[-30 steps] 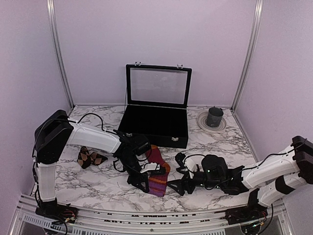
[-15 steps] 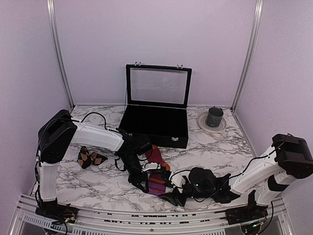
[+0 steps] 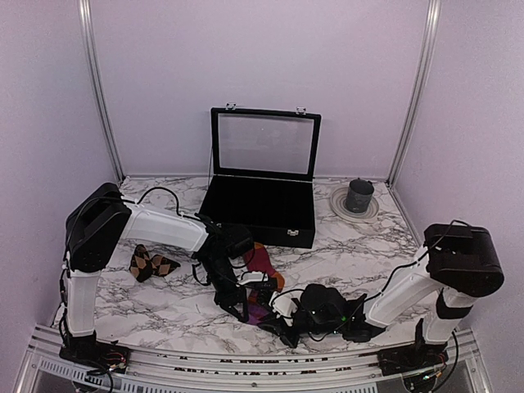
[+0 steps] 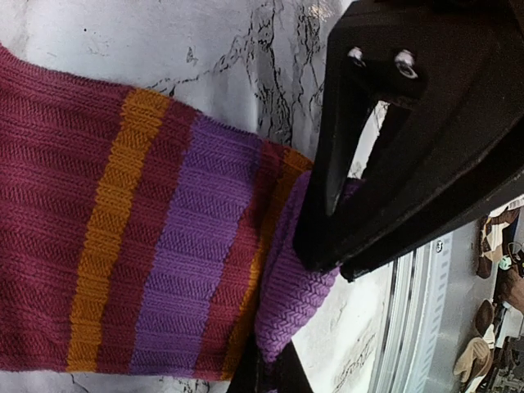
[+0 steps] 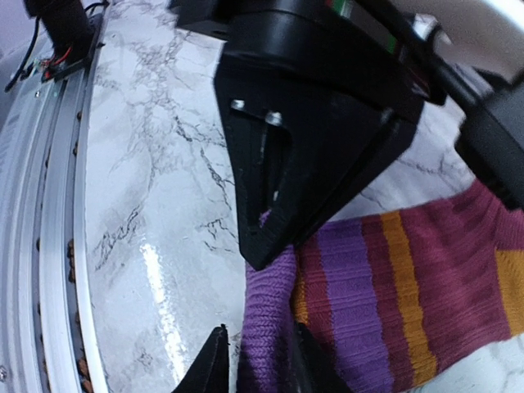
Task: Roll the socks
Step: Roll the sock at the center of the board.
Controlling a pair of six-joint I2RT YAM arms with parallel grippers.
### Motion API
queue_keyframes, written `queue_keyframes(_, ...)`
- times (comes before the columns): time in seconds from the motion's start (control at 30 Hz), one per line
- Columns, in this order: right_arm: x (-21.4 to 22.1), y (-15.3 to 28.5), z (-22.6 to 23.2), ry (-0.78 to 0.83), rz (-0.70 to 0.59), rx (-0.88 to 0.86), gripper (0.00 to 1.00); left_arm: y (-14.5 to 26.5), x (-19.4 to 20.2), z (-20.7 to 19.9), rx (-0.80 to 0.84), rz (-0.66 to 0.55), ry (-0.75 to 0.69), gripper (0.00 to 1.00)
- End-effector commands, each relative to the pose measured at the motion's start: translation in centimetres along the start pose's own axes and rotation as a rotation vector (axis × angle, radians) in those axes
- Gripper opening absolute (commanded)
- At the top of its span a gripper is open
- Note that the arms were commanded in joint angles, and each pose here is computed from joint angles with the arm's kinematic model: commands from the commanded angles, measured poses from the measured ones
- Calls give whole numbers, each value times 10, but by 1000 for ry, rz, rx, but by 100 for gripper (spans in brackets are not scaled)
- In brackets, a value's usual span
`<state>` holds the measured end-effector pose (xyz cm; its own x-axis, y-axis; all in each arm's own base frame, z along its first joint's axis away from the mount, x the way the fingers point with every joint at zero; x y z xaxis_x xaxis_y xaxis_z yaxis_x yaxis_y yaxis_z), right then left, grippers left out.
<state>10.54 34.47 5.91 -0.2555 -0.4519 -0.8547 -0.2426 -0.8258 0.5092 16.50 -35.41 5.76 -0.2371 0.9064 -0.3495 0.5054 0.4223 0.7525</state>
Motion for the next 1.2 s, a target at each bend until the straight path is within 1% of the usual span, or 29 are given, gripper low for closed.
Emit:
queue_keyframes(0.0, -7, -2, 2, -37, -34, -19, 6, -5, 17, 5, -12, 67, 41, 0)
queue_keyframes(0.1, -6, 1, 1, -65, -36, -30, 0, -4, 16, 6, -29, 65, 26, 3)
queue_keyframes(0.17, -4, 3, 1, -98, -23, -43, 0, 0, 15, 6, -54, 55, 5, 10)
queue_keyframes(0.23, -2, 6, -1, -162, -14, -65, 0, 6, 14, 4, -98, 17, -35, 24)
queue_keyframes(0.3, 1, 8, -8, -251, 7, -80, 0, 14, 14, -1, -148, -32, -90, 44)
queue_keyframes(0.33, 4, 9, -13, -305, 25, -81, 0, 19, 12, -4, -176, -63, -123, 52)
queue_keyframes(0.37, 7, 10, -18, -350, 45, -81, 0, 22, 12, -6, -199, -89, -154, 57)
queue_keyframes(0.4, 10, 10, -20, -391, 69, -86, 0, 28, 9, -10, -222, -120, -189, 65)
queue_keyframes(0.43, 14, 11, -23, -425, 90, -86, 0, 33, 7, -14, -242, -146, -222, 68)
queue_keyframes(0.57, 24, 6, -29, -529, 179, -107, 0, 40, 2, -23, -276, -186, -307, 69)
queue_keyframes(0.77, 35, 2, -35, -744, 284, -194, 0, 28, -3, -44, -327, -163, -508, 68)
queue_keyframes(0.97, 42, -8, -31, -878, 400, -263, 0, 13, -7, -46, -380, -125, -621, 61)
queue_keyframes(1.07, 50, -11, -30, -937, 473, -261, 0, 7, -9, -41, -404, -110, -639, 56)
queue_keyframes(1.17, 53, -13, -30, -971, 489, -264, 0, 3, -6, -35, -431, -92, -652, 51)
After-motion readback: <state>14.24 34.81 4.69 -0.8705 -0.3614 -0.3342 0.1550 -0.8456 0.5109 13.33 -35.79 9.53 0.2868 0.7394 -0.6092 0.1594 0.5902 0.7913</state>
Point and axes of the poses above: each gripper's point midway between its finger pads, its own y axis back along the fingers, its own z axis along the line the jaws close on, x = y × z, the point moved 5 cm from there along y, back along the fingers, and after that the axes turned 2 degrees about -y, right-handed, at the moved point
